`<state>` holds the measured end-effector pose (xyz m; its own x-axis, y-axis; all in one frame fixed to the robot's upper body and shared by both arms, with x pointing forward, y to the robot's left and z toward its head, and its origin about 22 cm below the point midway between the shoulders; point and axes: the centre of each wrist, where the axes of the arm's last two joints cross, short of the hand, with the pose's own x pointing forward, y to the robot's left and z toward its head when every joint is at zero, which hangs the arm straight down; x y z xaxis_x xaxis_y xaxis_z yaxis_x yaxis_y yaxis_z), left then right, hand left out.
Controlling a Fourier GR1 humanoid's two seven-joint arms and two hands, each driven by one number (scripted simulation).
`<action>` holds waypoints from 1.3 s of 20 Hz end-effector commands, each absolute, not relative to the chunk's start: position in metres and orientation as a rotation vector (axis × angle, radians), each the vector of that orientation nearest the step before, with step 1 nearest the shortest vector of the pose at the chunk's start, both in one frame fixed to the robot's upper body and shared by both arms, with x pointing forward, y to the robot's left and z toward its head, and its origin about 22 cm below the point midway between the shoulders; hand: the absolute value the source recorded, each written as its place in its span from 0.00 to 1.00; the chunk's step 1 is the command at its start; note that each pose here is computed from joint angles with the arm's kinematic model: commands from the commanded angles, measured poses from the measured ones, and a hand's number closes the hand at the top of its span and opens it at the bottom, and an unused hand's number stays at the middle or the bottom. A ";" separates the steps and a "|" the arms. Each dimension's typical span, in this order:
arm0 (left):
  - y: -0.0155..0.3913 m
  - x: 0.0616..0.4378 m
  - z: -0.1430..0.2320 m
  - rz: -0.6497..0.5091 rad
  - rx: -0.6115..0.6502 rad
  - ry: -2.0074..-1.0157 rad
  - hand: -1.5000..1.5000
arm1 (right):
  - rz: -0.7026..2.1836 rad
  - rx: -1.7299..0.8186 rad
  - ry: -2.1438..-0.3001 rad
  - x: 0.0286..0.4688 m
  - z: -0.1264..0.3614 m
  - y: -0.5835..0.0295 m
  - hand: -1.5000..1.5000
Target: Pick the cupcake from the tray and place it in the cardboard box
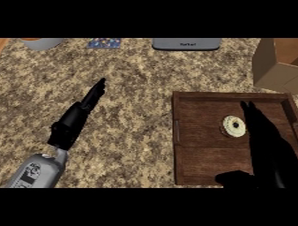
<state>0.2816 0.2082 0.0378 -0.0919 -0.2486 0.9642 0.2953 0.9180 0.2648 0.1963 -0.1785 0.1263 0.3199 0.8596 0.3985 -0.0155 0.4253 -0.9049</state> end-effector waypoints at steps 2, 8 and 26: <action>0.214 0.277 0.033 -0.437 -0.040 -1.600 0.50 | 0.661 -0.997 -0.936 0.228 0.126 -0.170 0.00; 0.218 0.288 0.053 -0.456 -0.033 -1.591 0.50 | 0.680 -0.979 -0.846 0.217 0.109 -0.170 0.00; 0.217 0.275 0.041 -0.445 -0.036 -1.599 0.50 | 0.705 -0.996 -0.821 0.268 0.075 -0.193 0.00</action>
